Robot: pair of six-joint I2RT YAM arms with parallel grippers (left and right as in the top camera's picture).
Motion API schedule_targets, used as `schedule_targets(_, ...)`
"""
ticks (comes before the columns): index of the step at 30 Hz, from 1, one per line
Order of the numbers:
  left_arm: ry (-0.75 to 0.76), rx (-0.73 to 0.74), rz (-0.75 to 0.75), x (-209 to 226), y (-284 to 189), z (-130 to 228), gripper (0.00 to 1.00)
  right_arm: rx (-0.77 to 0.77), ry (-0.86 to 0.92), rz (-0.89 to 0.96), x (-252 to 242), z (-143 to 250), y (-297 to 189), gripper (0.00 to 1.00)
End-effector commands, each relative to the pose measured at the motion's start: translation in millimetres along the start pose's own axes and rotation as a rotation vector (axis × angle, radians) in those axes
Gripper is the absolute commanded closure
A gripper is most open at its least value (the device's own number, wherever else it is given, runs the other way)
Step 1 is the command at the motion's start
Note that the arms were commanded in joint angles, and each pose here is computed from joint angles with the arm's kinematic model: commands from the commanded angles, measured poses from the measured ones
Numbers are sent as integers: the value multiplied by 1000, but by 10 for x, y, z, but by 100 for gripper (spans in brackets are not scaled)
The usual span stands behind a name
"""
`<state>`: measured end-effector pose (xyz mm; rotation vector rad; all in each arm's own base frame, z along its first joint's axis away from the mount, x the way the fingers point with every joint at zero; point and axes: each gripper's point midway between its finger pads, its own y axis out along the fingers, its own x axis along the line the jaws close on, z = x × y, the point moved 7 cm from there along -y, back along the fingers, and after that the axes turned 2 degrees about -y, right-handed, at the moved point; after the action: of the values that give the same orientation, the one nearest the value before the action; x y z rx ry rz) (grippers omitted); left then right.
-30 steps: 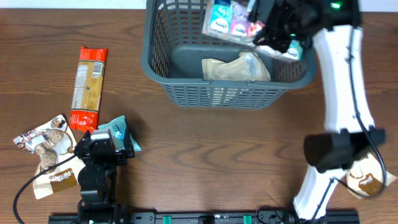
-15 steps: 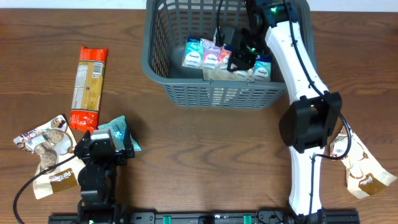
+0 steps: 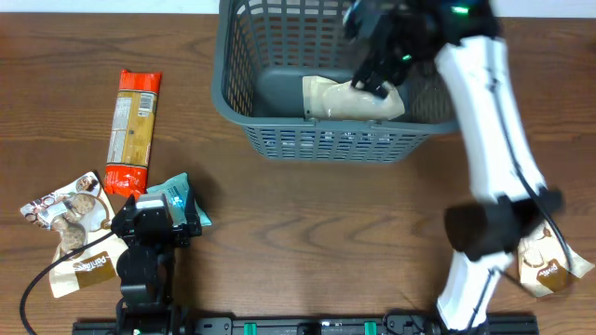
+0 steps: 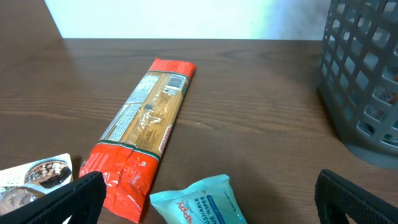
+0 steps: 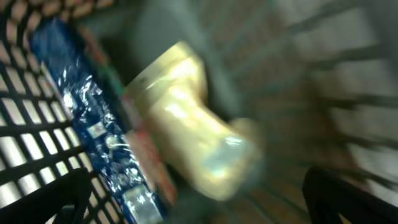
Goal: Pack container
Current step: 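Carry the tissue strip into the basket and release it, then move the right gripper to the rice bag and grasp it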
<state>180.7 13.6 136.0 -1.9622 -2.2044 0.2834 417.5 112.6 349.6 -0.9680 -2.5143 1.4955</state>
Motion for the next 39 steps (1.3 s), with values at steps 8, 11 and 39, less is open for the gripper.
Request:
schedule_targets(8,16,43,-25,27,14,116,1,187,613,322,-2,977,-1533,1)
schedule_targets(11,16,43,-25,27,14,116,1,116,674,289,82,1098,-1773,1)
schedule_targets(39,12,43,-25,27,14,116,1,425,572,293,1659,2319,-1634,1)
